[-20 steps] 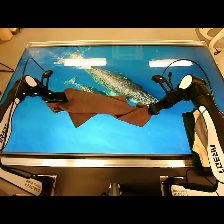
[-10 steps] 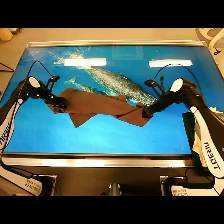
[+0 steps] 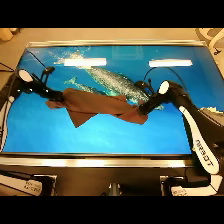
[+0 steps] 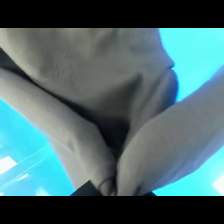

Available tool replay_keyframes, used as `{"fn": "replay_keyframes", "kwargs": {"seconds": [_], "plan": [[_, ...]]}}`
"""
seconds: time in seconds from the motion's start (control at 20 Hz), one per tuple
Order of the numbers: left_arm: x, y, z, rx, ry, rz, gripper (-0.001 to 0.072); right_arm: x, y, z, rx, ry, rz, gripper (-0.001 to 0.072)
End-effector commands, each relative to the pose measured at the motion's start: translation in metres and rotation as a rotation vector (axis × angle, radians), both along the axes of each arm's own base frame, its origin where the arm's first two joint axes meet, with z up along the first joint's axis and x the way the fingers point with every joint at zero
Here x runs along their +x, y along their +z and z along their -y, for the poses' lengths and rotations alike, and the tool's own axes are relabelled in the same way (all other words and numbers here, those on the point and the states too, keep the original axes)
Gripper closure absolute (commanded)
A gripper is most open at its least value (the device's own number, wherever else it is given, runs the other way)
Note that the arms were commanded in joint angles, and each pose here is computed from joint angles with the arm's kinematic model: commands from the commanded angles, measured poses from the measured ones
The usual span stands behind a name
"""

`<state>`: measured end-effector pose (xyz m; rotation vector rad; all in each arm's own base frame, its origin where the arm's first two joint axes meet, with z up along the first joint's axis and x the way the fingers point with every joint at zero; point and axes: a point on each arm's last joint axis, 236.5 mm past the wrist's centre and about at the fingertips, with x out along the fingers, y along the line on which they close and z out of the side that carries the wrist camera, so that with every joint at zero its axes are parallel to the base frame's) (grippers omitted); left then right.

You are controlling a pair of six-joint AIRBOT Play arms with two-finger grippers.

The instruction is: Fold the shirts.

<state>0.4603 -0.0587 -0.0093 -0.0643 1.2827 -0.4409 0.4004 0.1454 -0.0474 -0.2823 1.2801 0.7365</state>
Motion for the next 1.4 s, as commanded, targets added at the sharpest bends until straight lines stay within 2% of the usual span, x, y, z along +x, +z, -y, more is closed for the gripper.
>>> {"fn": "replay_keyframes", "kwargs": {"seconds": [0.0,0.1,0.15,0.2,0.3,0.4,0.55,0.7,0.8,0.95,1.05,1.2,1.35], "plan": [[0.029,0.118,0.034,-0.168,0.02,0.281,0.0677,0.036,0.091,0.025,-0.106,0.016,0.284,0.0681],[0.03,0.269,0.065,-0.351,-0.007,0.651,0.0677,0.057,0.222,0.054,-0.2,-0.025,0.634,0.0682],[0.013,0.349,0.069,-0.402,-0.01,0.851,0.0677,0.053,0.307,0.071,-0.23,-0.076,0.85,0.0681],[-0.012,0.415,0.065,-0.41,-0.003,1.019,0.0677,0.035,0.387,0.085,-0.238,-0.133,1.054,0.0681],[-0.081,0.518,0.055,-0.38,0.006,1.306,0.0678,-0.037,0.529,0.106,-0.162,-0.259,1.432,0.0681],[-0.146,0.562,0.052,-0.368,0.02,1.426,0.0678,-0.12,0.61,0.118,-0.052,-0.334,1.686,0.0681],[-0.196,0.561,0.054,-0.366,0.039,1.37,0.0678,-0.187,0.645,0.132,-0.026,-0.366,1.823,0.0681],[-0.192,0.508,0.053,-0.292,0.039,1.157,0.0678,-0.192,0.633,0.137,-0.053,-0.37,1.774,0.0681],[-0.181,0.454,0.057,-0.271,0.017,0.976,0.0678,-0.169,0.604,0.136,-0.117,-0.343,1.652,0.0681],[-0.159,0.356,0.062,-0.275,0.031,0.713,0.0678,-0.106,0.507,0.14,-0.299,-0.259,1.282,0.068],[-0.153,0.268,0.066,-0.281,0.051,0.493,0.0678,-0.051,0.429,0.132,-0.353,-0.207,1.031,0.068],[-0.137,0.151,0.068,-0.306,0.184,0.292,0.0678,0.035,0.319,0.094,-0.294,-0.135,0.816,0.0679],[-0.109,0.096,0.054,-0.292,0.307,0.277,0.0678,0.11,0.256,0.062,-0.192,-0.153,0.789,0.0679]]}}
